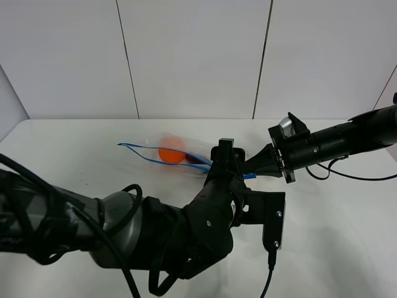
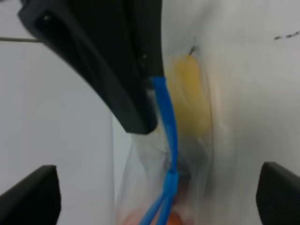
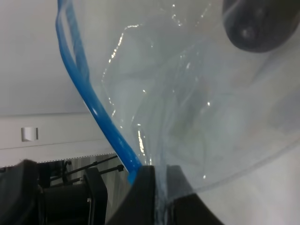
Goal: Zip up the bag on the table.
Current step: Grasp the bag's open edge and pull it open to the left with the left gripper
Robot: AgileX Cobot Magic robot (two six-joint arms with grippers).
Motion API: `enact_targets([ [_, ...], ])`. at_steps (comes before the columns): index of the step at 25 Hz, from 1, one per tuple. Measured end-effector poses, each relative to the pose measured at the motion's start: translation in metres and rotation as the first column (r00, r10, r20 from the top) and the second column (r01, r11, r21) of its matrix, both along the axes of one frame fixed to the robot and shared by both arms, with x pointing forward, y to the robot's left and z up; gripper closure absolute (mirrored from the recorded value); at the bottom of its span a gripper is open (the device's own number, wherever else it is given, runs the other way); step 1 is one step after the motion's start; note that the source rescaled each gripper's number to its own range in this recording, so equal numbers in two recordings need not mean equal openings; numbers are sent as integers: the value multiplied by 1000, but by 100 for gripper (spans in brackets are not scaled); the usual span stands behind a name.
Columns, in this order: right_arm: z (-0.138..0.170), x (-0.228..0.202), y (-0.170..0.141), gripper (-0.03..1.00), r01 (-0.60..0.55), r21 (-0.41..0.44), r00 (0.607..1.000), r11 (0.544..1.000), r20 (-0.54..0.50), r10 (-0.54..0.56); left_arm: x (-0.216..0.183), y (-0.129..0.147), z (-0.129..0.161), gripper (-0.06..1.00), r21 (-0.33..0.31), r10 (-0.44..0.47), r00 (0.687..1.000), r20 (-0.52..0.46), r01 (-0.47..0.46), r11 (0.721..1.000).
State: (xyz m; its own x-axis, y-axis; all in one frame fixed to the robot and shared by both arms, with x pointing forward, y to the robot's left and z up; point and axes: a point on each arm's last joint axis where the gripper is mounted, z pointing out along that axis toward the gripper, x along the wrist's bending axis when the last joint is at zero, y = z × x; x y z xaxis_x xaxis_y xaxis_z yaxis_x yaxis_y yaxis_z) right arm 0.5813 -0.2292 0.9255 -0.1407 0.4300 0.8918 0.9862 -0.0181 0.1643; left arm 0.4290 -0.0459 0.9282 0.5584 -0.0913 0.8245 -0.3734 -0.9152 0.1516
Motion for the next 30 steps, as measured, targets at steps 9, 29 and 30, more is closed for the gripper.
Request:
enact_targets([
  [9,0,0,0,97,0,-3,1000,1000,-8,0,10,-8,-8,14,7,25,1000,18,-25,1000],
  [29,0,0,0,97,0,-1,1000,1000,-10,0,9,-8,-8,65,7,31,999,22,-31,999],
  [30,0,0,0,97,0,-1,1000,1000,-10,0,7,-10,-8,65,7,22,1000,21,-22,1000],
])
